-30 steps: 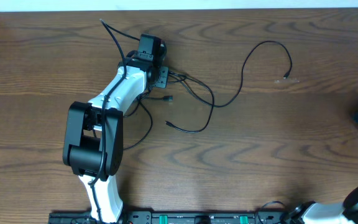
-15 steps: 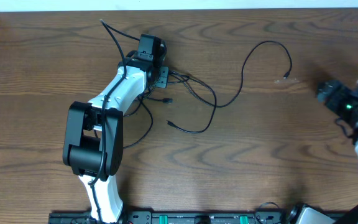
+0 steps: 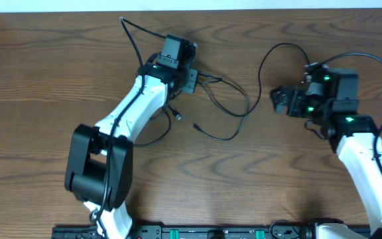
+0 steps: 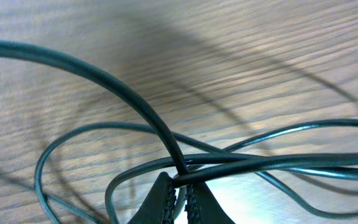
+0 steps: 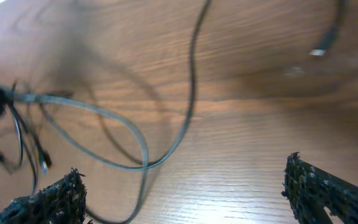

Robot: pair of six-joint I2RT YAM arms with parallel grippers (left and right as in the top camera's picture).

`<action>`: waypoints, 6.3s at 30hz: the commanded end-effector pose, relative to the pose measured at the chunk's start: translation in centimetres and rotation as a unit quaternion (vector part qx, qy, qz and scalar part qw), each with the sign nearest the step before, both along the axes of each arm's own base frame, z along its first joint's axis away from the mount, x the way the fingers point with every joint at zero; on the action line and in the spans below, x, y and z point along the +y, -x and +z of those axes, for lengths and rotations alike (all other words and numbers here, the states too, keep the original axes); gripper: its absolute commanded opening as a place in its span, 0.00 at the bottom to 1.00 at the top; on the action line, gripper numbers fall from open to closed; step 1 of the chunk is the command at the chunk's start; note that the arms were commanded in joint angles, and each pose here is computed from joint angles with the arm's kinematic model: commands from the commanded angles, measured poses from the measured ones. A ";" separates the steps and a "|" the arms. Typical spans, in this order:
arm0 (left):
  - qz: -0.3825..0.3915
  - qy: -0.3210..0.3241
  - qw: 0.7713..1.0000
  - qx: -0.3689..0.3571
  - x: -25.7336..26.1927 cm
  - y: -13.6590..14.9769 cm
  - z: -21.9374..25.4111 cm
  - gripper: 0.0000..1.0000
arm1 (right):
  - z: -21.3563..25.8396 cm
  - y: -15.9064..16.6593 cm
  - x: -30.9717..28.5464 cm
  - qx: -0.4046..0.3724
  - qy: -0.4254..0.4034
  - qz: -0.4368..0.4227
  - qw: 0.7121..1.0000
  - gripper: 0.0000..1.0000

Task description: Untangle cables

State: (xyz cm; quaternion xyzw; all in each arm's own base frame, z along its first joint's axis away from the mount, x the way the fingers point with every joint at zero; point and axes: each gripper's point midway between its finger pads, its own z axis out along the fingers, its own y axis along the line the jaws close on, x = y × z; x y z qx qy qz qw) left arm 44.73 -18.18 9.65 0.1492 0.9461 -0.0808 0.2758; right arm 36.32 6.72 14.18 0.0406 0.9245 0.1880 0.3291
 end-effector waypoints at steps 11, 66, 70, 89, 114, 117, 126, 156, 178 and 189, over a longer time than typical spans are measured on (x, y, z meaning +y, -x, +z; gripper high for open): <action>-0.064 0.048 0.993 -0.084 -5.7 2.9 8.6 0.08 | 0.8 0.5 5.5 -0.073 0.093 0.151 0.981 0.99; 0.092 -0.100 0.990 -0.043 7.2 0.6 5.2 0.61 | -9.2 -8.9 10.9 -0.238 0.213 0.311 0.895 0.75; 0.092 -0.095 0.991 -0.036 7.0 0.6 4.7 0.61 | -9.1 -9.3 11.0 -0.250 0.216 0.309 0.892 0.57; 0.059 -0.050 0.997 -0.016 4.9 0.8 3.8 0.61 | -9.2 -9.1 11.9 -0.262 0.198 0.327 0.886 0.38; 0.059 -0.050 0.997 -0.015 4.9 0.8 3.8 0.62 | -9.5 -9.8 12.8 -0.288 0.168 0.319 0.887 0.01; 0.058 -0.050 0.997 -0.015 4.9 0.8 3.8 0.61 | -8.0 -9.7 13.3 -0.299 0.149 0.319 0.887 0.01; 0.070 -0.042 0.997 -0.013 4.9 0.8 3.8 0.61 | -1.0 -8.7 13.1 -0.330 0.144 0.307 0.881 0.01; -0.262 0.176 0.948 -0.033 -6.3 4.8 7.7 0.63 | 7.8 -0.2 12.5 -0.309 0.100 0.352 0.878 0.01; -0.262 0.135 0.954 -0.060 -7.6 4.3 7.5 0.08 | 8.0 0.6 13.3 -0.308 0.070 0.368 0.874 0.01; -0.211 0.092 0.971 -0.065 -6.0 2.9 6.8 0.08 | 7.7 0.1 12.7 -0.302 0.083 0.355 0.881 0.01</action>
